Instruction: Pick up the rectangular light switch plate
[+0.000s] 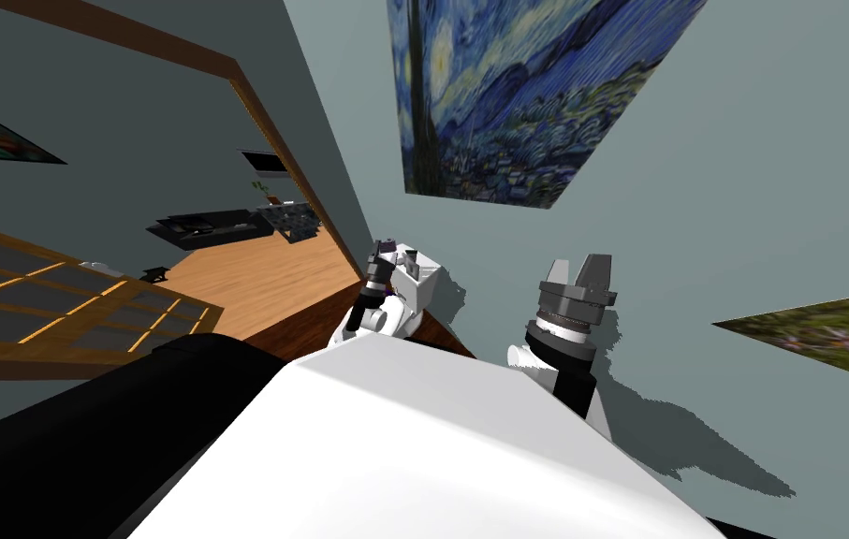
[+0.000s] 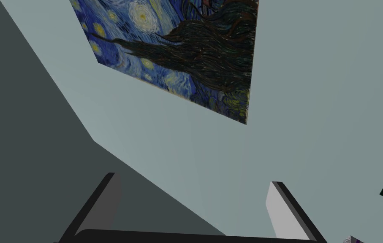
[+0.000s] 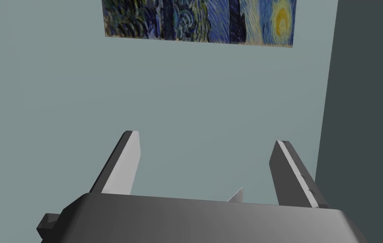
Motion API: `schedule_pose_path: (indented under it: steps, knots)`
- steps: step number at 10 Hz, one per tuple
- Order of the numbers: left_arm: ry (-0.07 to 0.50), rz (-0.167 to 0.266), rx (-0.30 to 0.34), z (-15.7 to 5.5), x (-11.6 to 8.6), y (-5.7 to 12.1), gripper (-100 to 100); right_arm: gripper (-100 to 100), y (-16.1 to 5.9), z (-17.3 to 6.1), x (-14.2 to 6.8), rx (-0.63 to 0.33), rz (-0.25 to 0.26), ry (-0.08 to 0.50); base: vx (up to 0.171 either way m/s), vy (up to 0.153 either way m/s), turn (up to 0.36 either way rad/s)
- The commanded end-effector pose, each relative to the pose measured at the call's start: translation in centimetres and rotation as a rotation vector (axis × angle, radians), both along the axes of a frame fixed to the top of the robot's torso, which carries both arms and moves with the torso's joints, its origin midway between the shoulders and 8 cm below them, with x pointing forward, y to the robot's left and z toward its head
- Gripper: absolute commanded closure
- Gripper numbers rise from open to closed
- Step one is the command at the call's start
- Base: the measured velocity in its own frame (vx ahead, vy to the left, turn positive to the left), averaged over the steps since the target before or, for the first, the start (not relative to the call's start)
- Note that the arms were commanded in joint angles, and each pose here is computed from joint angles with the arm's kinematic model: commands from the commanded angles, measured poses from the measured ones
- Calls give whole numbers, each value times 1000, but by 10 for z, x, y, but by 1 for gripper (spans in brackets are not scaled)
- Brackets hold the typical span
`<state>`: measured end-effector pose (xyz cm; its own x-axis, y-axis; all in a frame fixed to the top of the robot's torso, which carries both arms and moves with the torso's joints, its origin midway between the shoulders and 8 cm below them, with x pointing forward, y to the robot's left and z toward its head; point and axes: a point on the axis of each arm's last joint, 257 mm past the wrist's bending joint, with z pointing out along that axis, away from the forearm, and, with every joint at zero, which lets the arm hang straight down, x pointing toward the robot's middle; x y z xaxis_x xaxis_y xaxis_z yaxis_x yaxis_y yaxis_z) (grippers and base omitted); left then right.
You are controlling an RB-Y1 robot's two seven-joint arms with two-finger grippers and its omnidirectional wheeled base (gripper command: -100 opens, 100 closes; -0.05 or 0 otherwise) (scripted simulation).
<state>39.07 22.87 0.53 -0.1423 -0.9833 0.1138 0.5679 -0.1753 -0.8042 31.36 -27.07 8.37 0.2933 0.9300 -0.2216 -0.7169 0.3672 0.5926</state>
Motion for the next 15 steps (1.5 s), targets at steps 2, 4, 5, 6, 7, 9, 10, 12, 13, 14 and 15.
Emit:
schedule_pose_path:
  steps: [2,4,5,6,7,9,10,12,13,14,15]
  knots:
    - [49,-79,-57,-4,18,-17,-100,0,0,0,0,0,0,0,4,-6,16]
    - [87,-137,-97,-6,31,-30,-100,0,0,0,0,0,0,0,9,-10,30]
    - [115,-137,-95,-12,34,-31,-100,0,0,0,0,0,0,0,4,-5,15]
    - [121,-200,-137,-6,42,-46,-100,0,0,0,0,0,0,0,0,0,0]
    - [150,-199,-134,-13,46,-47,-100,0,0,0,0,0,0,0,0,0,0]
    - [161,-199,-133,-15,47,-48,-100,0,0,0,0,0,0,0,-2,2,-7]
    - [161,-199,-133,-15,47,-48,-100,0,0,0,0,0,0,0,5,-6,18]
    - [161,-199,-133,-15,47,-48,-100,0,0,0,0,0,0,0,0,0,0]
    - [161,-199,-133,-15,47,-48,-100,0,0,0,0,0,0,0,9,-10,29]
    - [161,-199,-133,-15,47,-48,-100,0,0,0,0,0,0,0,4,-5,14]
    - [161,-199,-133,-15,47,-48,-100,0,0,0,0,0,0,0,0,0,0]
